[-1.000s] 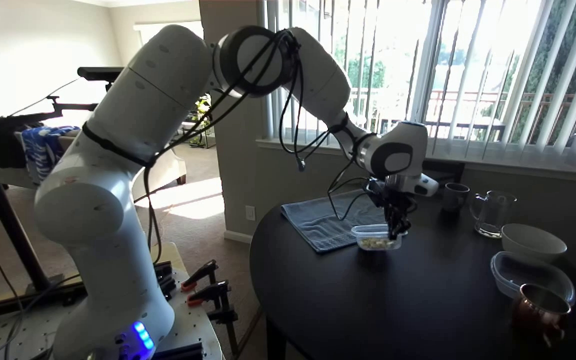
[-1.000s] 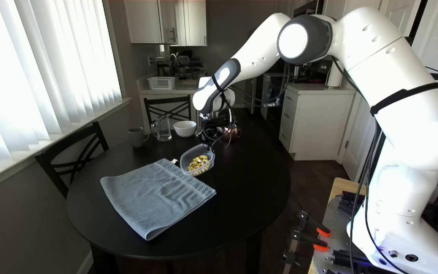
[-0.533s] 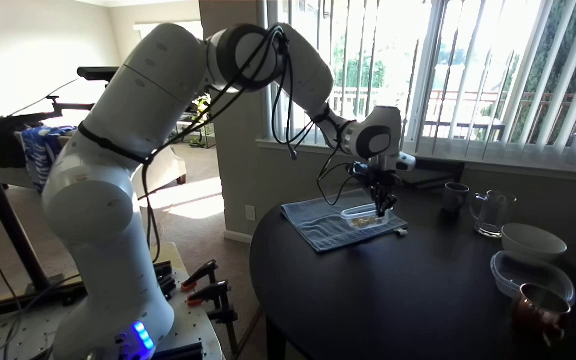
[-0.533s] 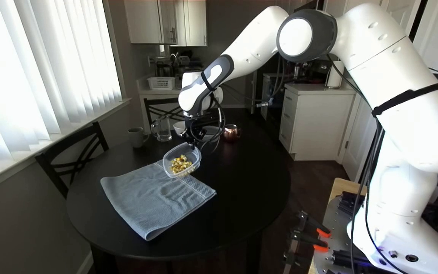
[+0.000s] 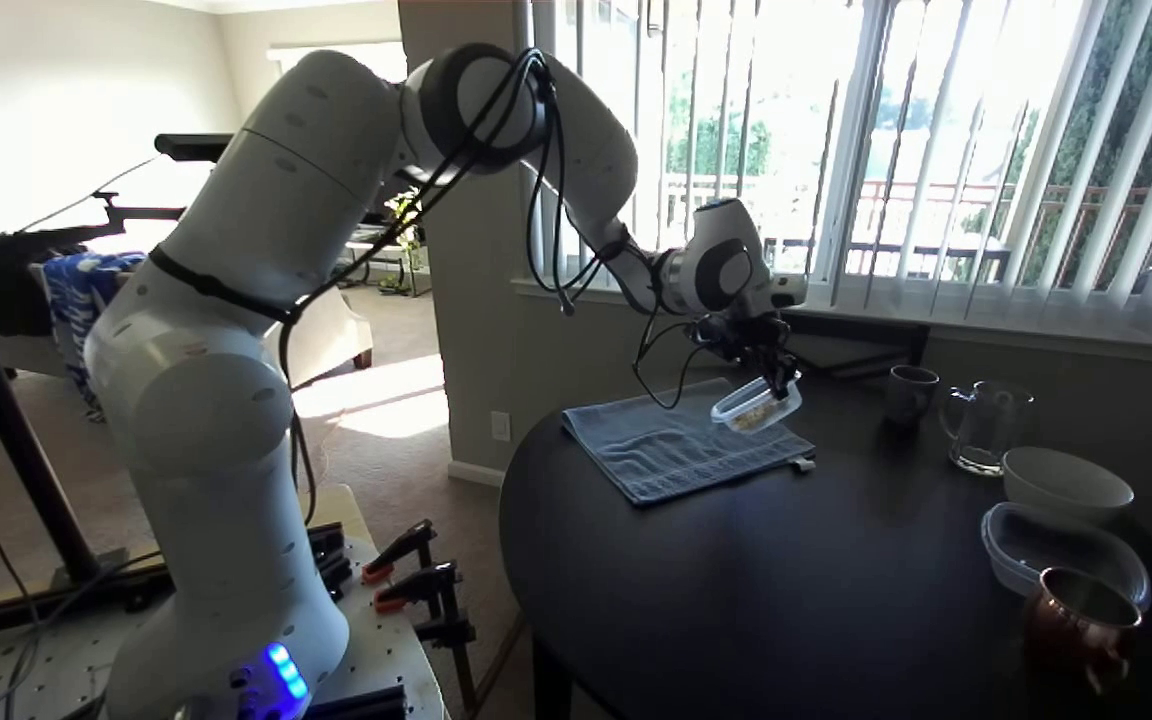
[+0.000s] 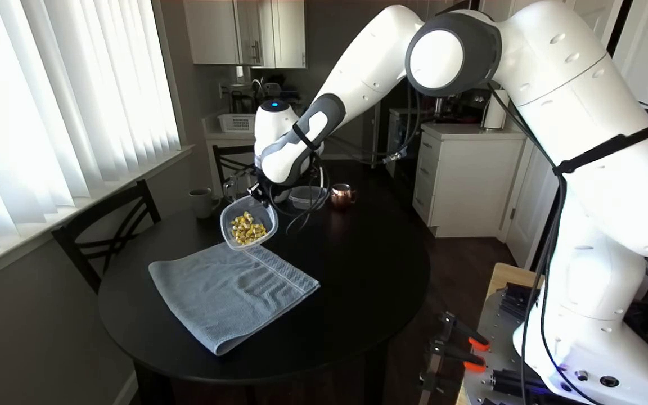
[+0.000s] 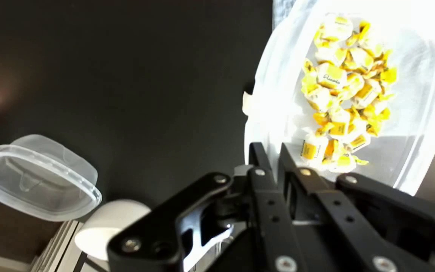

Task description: Put the contents of the lunchbox on the towel

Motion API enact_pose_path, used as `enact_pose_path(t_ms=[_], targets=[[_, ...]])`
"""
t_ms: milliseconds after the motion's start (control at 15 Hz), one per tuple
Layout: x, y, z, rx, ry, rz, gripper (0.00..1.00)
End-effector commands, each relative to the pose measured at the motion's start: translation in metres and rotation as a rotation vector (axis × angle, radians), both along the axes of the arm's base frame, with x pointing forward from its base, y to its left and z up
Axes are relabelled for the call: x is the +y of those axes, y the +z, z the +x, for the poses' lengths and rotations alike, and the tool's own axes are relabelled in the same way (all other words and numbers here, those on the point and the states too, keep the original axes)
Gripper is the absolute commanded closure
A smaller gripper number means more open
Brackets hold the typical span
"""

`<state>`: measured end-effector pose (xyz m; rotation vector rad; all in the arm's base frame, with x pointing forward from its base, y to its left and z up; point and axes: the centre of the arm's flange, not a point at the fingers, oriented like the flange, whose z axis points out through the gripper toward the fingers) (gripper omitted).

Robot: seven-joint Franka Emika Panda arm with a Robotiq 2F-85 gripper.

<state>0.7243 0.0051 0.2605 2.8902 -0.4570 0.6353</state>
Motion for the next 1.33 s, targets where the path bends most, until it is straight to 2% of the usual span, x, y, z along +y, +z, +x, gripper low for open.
enact_pose_path(t_ms=[0, 467, 800, 1067, 1267], targets=[[0.017, 0.009, -0.023, -0.110, -0.034, -0.085, 0.93], [0.030, 0.022, -0.035, -0.222, -0.028, -0.274, 0.93], [0.038, 0.031, -0.045, -0.340, 0.012, -0.446, 0.93], [0.037, 0.031, -0.052, -0.354, 0.024, -0.536, 0.93], [0.040, 0.022, -0.058, -0.347, 0.023, -0.561, 0.93]])
